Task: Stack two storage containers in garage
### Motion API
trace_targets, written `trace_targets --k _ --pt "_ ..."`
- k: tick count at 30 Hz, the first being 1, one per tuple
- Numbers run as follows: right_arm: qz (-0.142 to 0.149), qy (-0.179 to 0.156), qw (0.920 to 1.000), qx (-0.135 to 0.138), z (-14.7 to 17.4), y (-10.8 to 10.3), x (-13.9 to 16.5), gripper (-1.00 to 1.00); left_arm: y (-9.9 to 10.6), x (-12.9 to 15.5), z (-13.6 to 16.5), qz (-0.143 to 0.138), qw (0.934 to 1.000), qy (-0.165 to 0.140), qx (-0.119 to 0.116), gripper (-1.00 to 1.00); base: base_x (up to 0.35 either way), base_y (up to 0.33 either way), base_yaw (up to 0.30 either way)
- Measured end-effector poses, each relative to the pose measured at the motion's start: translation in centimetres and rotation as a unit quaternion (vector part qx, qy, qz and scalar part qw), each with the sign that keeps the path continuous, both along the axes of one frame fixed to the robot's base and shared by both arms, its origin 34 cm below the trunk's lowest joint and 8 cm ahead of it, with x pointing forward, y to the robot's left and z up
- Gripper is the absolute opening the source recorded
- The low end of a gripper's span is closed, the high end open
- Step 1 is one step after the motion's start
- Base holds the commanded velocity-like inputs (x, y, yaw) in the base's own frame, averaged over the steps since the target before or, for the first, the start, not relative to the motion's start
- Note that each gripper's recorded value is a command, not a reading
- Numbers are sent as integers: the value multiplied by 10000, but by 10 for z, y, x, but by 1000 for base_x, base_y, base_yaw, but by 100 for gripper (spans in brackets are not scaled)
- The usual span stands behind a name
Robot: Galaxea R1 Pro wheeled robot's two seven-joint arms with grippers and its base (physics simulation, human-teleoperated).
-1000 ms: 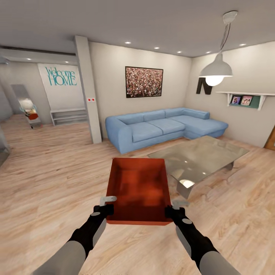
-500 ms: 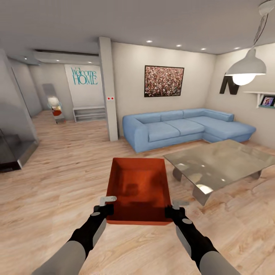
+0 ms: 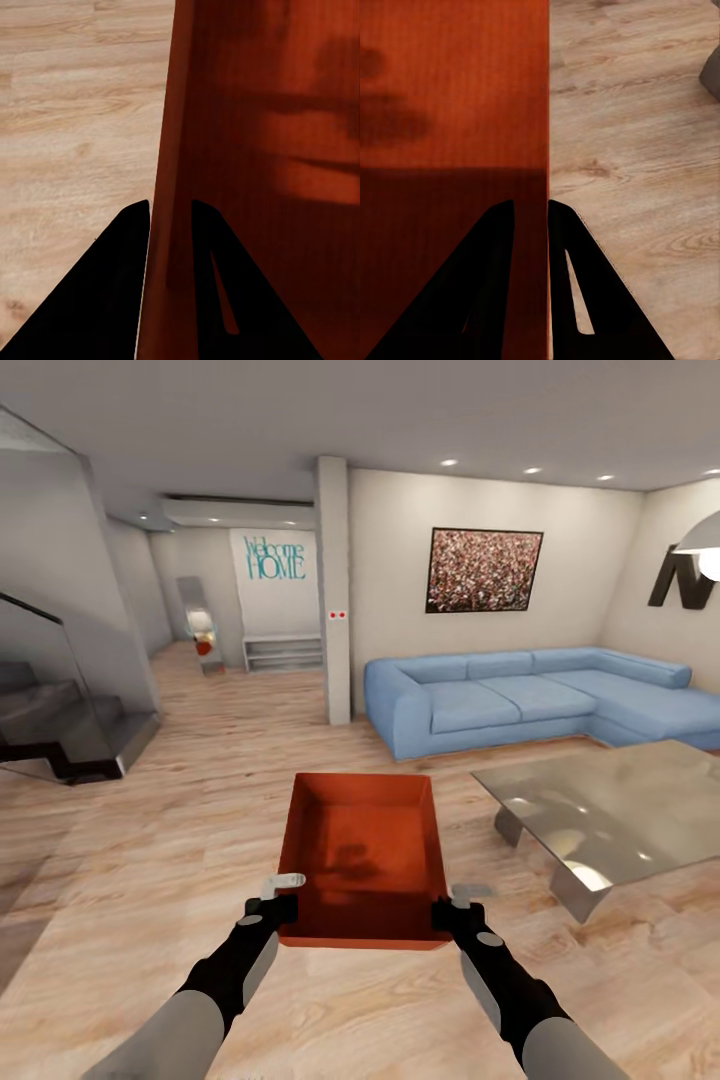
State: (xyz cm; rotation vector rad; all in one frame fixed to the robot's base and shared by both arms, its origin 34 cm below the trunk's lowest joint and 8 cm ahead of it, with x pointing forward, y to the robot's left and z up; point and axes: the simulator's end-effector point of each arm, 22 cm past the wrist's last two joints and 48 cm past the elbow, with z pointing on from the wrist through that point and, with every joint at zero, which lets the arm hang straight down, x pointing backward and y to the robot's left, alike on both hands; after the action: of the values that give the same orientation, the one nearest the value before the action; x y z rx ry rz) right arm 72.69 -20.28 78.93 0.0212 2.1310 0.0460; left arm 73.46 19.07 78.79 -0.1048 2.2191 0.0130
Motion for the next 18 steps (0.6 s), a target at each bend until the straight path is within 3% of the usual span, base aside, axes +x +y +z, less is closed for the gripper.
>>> trace_targets --k 18 --pt "0 36 10000 -1 -4 0 -1 -100 0 -1 -4 2 10000 36 0 -100 0 0 300"
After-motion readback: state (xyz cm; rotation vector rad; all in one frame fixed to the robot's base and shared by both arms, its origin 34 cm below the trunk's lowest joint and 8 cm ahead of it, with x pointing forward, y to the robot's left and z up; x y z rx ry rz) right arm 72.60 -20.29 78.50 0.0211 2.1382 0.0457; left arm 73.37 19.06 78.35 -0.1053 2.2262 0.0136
